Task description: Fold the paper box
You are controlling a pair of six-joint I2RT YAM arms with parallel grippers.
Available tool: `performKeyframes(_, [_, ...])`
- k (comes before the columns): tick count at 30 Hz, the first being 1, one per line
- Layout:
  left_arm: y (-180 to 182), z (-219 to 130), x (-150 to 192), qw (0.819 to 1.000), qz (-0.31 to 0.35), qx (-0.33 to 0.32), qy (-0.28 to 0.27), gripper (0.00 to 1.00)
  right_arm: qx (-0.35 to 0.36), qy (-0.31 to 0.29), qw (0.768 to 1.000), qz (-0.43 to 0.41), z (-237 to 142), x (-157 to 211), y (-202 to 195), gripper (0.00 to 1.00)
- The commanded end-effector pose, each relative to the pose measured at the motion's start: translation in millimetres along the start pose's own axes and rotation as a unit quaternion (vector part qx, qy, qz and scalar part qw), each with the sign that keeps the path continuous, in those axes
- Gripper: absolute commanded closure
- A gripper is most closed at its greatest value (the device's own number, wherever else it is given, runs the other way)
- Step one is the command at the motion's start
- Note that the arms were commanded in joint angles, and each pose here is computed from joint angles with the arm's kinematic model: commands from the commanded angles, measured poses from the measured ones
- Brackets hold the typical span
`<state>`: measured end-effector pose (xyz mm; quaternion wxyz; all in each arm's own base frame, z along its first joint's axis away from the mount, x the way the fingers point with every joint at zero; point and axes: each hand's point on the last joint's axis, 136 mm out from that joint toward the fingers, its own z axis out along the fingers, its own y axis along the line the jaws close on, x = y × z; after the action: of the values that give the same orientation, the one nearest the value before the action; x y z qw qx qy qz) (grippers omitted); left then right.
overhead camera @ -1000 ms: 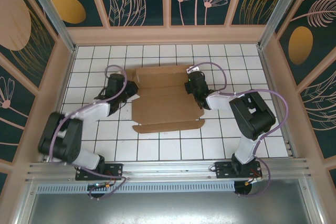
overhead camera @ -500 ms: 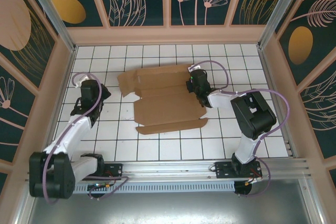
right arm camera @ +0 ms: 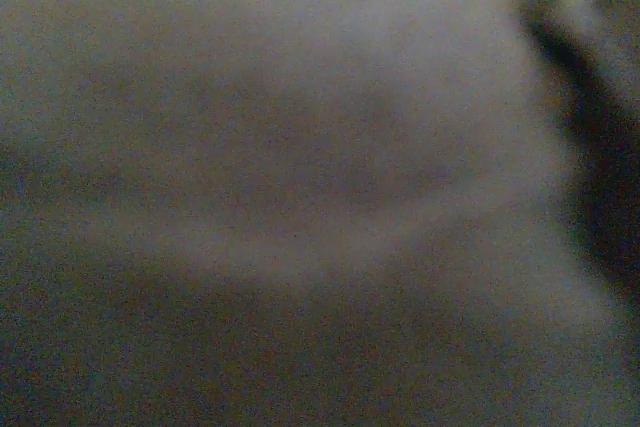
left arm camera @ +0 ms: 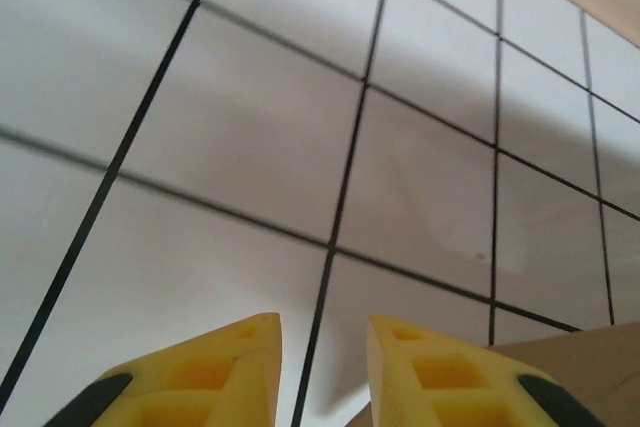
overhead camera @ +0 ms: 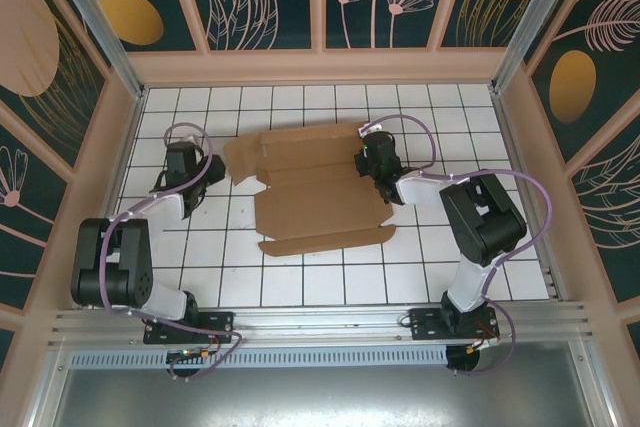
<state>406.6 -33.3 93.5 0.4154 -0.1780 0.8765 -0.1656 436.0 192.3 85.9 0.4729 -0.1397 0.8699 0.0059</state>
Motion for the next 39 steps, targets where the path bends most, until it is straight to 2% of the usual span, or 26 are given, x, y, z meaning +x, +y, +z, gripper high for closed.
performKeyframes(1, [-30.5,5.4,-9.3,0.996,0.056,0.071,-0.006,0.67,-0.013,0.032,0.999,-0.012,7.2,16.5,6.2,0.89])
performKeyframes(9, [-71.6,-0.1,22.3,0.983,0.153,0.101,0.018,0.61,-0.015,0.035,0.999,-0.012,8.0,17.4,7.0,0.89])
performKeyframes(14, [-80.3,-8.9,23.4,0.981,0.156,0.113,0.012,0.58,-0.016,0.037,0.999,-0.013,8.3,18.0,8.0,0.88])
performKeyframes(22, [-104.7,-11.0,39.6,0.973,0.171,0.149,0.047,0.56,-0.016,0.04,0.999,-0.016,8.1,20.5,10.0,0.88])
performKeyframes(39, [-112.7,-22.6,59.3,0.965,0.191,0.157,0.088,0.57,-0.015,0.04,0.999,-0.015,8.7,20.8,9.9,0.86])
